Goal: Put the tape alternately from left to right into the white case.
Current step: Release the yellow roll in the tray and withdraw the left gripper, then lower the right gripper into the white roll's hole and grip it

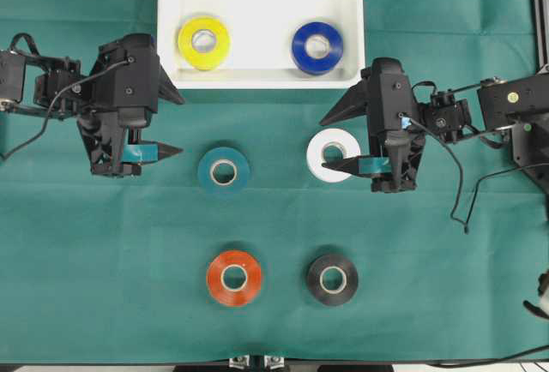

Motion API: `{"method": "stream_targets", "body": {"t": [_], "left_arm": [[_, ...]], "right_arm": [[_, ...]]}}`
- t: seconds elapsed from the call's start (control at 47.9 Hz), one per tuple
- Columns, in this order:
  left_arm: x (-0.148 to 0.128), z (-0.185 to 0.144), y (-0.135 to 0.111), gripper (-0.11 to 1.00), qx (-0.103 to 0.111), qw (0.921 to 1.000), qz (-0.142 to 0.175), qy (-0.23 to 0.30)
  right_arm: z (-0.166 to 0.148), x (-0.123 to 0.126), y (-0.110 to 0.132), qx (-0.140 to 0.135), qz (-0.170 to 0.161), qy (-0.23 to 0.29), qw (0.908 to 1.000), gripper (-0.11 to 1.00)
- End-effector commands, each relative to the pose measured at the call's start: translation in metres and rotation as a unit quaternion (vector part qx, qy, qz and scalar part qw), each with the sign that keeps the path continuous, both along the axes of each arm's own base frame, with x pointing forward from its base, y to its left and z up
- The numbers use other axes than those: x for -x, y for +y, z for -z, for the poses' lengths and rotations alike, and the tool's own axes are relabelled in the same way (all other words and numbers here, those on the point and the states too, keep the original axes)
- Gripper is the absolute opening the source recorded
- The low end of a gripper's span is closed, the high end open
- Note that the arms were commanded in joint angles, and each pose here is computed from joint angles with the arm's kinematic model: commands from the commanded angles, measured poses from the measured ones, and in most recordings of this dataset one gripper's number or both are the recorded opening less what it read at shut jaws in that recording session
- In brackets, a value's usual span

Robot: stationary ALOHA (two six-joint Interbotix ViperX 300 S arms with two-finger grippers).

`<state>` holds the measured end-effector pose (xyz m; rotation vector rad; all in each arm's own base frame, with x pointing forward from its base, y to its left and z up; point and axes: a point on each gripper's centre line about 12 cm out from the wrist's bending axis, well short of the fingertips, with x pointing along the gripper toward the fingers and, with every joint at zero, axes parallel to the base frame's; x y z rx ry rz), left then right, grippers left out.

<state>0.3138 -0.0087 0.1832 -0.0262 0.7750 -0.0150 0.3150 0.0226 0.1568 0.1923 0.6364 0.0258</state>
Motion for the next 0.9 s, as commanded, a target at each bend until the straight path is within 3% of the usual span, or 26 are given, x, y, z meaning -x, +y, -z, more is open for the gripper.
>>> {"method": "stream_targets", "body": {"t": [0.0, 0.23, 0.439, 0.689, 0.877], "left_arm": [[-0.002, -0.006, -0.002, 0.69, 0.003, 0.9999, 0.001, -0.014], [-0.001, -0.005, -0.001, 0.69, 0.003, 0.9999, 0.0, -0.014], [-0.001, -0.004, -0.002, 0.69, 0.003, 0.9999, 0.001, -0.014], [-0.003, -0.006, -0.001, 0.69, 0.003, 0.9998, 0.0, -0.022], [-0.002, -0.005, -0.001, 0.69, 0.003, 0.9998, 0.0, -0.022]], "right_arm": [[-0.008, -0.004, 0.002, -0.003, -0.001, -0.016, 0.9999, 0.81], [-0.008, -0.004, 0.001, -0.006, 0.001, -0.014, 0.9999, 0.81], [-0.004, 0.001, 0.017, -0.02, -0.011, -0.002, 0.9997, 0.81], [0.007, 0.01, 0.023, -0.059, 0.022, 0.048, 0.9969, 0.81], [0.017, 0.012, 0.024, -0.06, 0.029, 0.073, 0.9951, 0.81]]}}
